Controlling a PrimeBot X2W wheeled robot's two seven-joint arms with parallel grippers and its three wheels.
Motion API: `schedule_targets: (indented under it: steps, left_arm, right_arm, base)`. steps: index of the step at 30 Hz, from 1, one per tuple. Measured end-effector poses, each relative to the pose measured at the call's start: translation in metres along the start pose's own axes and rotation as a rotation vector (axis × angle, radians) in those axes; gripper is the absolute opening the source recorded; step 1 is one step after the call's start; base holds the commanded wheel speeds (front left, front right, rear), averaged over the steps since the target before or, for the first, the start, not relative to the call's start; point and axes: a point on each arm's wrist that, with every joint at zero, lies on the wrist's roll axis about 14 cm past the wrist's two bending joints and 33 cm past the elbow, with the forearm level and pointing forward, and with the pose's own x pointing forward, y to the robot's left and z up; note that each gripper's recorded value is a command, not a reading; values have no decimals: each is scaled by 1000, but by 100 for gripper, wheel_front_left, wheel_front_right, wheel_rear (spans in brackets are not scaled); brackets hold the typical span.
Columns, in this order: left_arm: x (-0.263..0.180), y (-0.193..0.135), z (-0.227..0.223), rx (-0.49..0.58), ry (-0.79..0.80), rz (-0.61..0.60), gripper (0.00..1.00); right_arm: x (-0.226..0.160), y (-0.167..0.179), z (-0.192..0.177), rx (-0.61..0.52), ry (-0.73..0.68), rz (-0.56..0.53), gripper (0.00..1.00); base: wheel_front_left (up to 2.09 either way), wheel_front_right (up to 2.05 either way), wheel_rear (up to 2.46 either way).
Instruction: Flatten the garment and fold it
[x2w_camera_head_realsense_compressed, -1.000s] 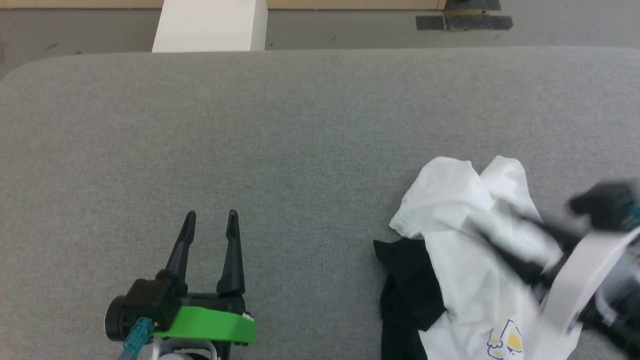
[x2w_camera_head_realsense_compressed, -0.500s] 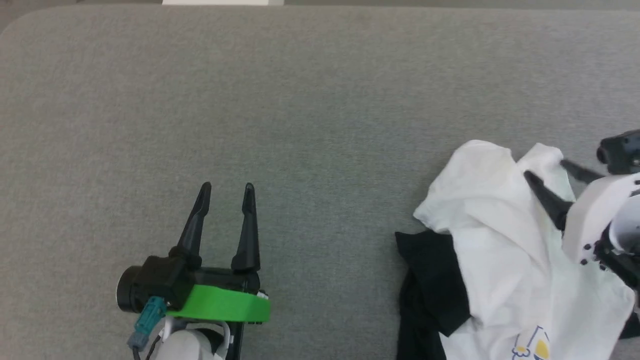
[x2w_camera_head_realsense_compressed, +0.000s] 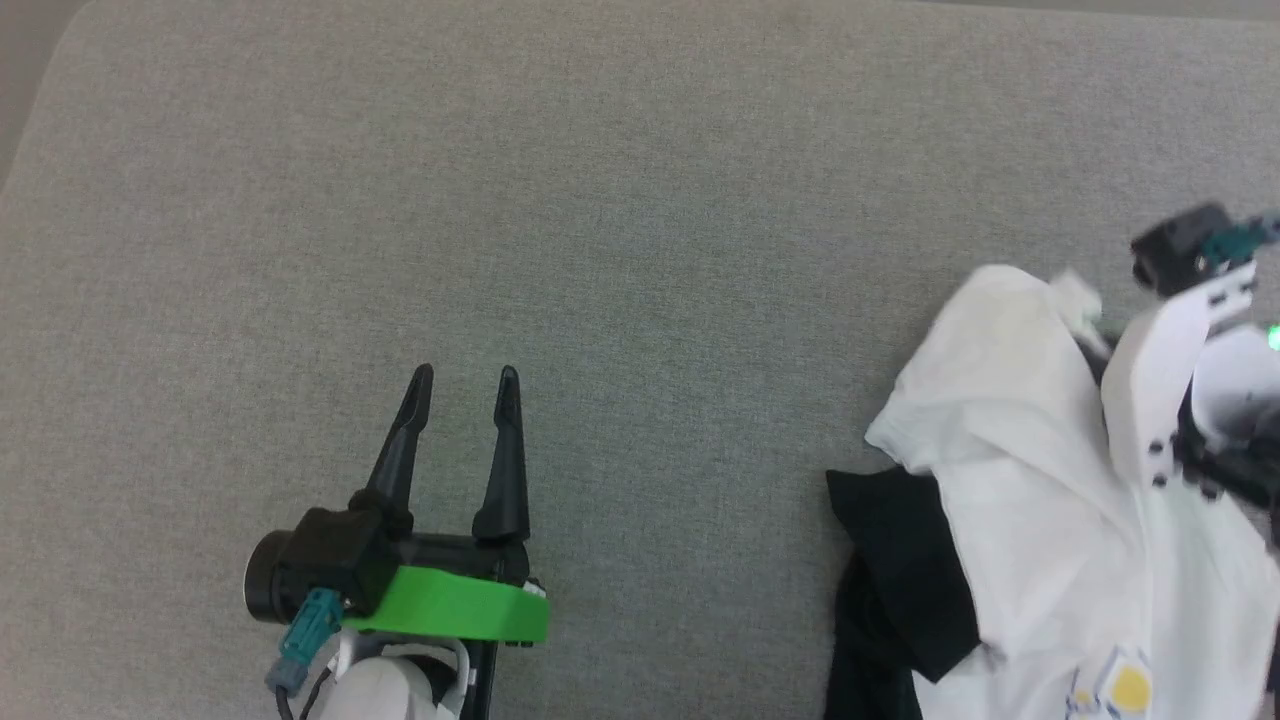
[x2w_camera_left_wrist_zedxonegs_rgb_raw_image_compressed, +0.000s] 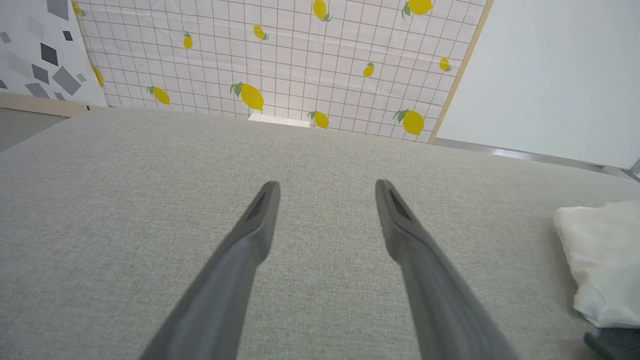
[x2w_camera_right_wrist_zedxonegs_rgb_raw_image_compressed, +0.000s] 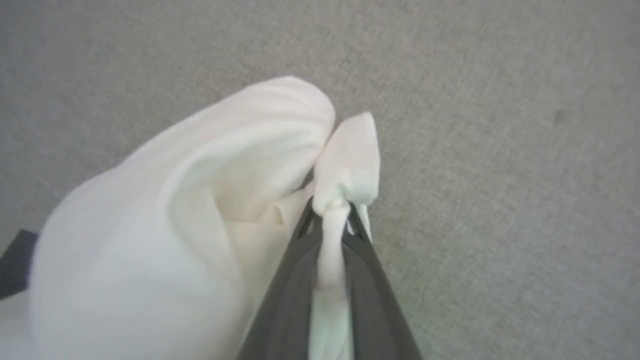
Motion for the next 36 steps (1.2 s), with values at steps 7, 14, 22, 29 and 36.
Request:
schedule_targets:
  steps: [7,14,22,29,36]
  left_arm:
    - [6,0,-3,0,4,1,100]
    - [15,5,-9,4,16,31,100]
    - [17,14,-21,2,52,73,100]
    - [18,16,-18,9,43,78,100]
    - [16,13,1,13,-12,60,100]
  right_arm:
    - [-15,-16,117,-185,-315,-81,0]
    - [-9,-37,183,-267,-501,-157,0]
    - [54,-44,145,-253,-365,-140,100]
    - [51,-44,147,-206,-404,-128,100]
    - [0,-51,162,-83,-577,-159,100]
  base:
    - [0,0,0]
    - [0,0,0]
    - [0,0,0]
    - [0,0,0]
    - [0,0,0]
